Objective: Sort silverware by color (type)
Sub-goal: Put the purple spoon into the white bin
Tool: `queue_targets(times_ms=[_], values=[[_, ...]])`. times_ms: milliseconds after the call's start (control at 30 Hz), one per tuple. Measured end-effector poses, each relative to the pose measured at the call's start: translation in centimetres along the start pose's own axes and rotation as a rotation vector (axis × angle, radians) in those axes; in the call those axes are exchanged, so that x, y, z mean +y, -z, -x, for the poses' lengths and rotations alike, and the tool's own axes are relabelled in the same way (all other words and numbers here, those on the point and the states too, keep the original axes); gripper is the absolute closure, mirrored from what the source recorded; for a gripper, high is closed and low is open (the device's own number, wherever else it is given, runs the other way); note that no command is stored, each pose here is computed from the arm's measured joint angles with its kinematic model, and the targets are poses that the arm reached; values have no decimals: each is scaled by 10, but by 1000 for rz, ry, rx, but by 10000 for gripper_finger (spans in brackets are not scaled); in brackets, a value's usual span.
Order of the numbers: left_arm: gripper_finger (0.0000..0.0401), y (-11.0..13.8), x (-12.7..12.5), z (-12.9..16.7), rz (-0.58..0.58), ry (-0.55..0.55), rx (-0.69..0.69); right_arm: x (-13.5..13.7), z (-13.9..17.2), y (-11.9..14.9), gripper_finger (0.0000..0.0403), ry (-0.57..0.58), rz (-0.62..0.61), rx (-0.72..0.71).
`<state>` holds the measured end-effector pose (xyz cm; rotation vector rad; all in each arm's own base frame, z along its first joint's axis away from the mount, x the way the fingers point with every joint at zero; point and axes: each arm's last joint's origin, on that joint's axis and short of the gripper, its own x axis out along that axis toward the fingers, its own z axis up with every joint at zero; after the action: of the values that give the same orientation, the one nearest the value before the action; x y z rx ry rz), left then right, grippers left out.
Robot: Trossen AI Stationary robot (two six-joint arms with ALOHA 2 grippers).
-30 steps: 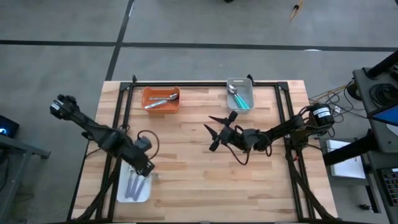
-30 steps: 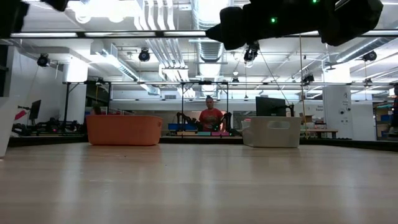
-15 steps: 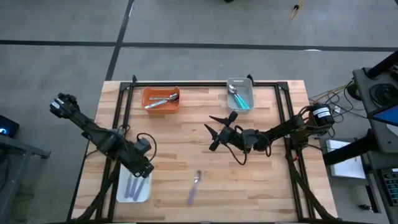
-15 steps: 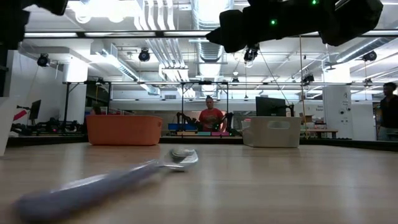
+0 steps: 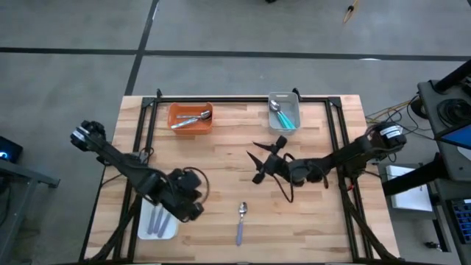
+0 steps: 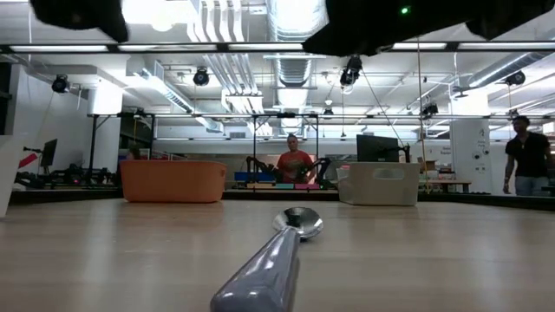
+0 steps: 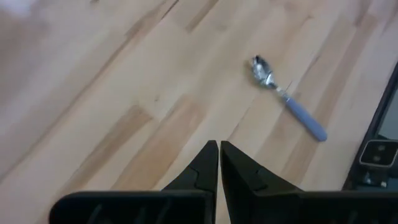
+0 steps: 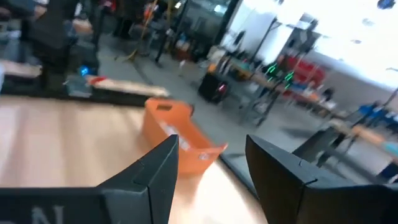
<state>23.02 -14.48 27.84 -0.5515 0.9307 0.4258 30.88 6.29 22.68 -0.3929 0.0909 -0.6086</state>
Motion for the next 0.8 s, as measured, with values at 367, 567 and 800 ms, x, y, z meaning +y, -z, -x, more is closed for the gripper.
queue_targets(times_ms=[367, 567, 800], values=[[401, -16, -83, -41, -14, -23, -26, -22, 48, -3, 252, -239, -220, 288], [401, -12, -123, -79, 40, -42, -16, -42, 74, -11, 272, -302, -322, 367], [401, -8, -153, -106, 43, -106, 7, -44, 107, -23, 298, -380, -346, 305]])
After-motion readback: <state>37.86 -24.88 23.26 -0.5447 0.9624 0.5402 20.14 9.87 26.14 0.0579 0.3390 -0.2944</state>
